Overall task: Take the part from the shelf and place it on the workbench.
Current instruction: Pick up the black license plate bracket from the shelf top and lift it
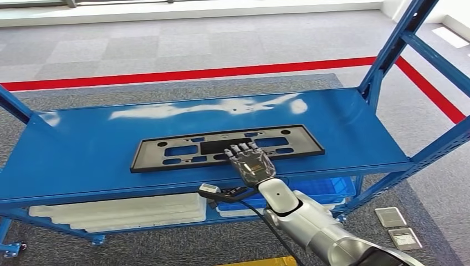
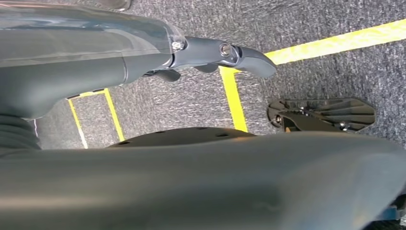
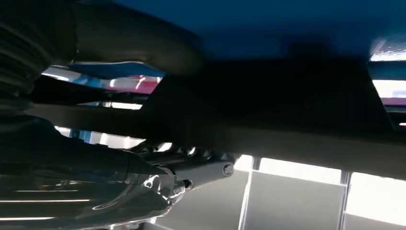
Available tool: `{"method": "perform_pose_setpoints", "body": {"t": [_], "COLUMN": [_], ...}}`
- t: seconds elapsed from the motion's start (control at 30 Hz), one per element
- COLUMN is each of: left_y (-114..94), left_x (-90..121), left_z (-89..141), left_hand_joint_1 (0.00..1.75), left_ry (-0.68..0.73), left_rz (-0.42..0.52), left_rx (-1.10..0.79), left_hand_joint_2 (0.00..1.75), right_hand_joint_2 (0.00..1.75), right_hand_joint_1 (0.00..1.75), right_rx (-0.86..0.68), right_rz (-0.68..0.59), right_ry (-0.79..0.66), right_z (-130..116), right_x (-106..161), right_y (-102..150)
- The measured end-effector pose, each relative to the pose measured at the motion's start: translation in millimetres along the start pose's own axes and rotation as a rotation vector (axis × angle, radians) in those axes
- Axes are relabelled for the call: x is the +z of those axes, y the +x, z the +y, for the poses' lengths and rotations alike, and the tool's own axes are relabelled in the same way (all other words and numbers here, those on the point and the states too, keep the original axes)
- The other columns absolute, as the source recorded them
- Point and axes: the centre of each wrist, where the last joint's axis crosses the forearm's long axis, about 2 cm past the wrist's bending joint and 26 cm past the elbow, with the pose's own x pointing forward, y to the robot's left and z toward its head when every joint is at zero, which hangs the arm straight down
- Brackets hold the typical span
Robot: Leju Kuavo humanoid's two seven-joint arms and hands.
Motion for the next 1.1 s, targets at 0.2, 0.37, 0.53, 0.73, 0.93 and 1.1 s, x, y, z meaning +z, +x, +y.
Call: {"method": "perform_pose_setpoints", "body": {"t": [0.2, 0.37, 0.53, 0.73, 0.93, 1.1], "left_y": [0, 0, 0, -1, -2, -4], "left_x": [0, 0, 0, 0, 0, 0], "left_z": [1, 1, 1, 2, 3, 4], "left_hand_joint_1": [0.0, 0.0, 0.0, 0.0, 0.0, 0.0], "left_ry": [0.006, 0.007, 0.012, 0.02, 0.02, 0.007], "left_rz": [-0.002, -0.007, -0.017, -0.031, -0.063, -0.148], "left_rx": [0.002, 0.002, 0.003, 0.014, 0.032, 0.065], "left_hand_joint_2": [0.0, 0.0, 0.0, 0.0, 0.44, 1.75], "right_hand_joint_2": [1.75, 1.75, 1.75, 1.75, 1.75, 1.75], "right_hand_joint_1": [1.75, 1.75, 1.75, 1.75, 1.75, 1.75], "right_rx": [-0.025, -0.033, -0.055, -0.147, -0.269, -0.504], "right_rz": [-0.009, -0.009, -0.002, 0.023, 0.034, -0.021], "right_ry": [0.016, 0.003, -0.073, -0.174, -0.31, -0.424], "right_z": [1, 0, -5, -24, -60, -90], "right_x": [0, -1, 0, 2, 7, 27], "right_y": [0, 0, 1, -6, -29, -53]}}
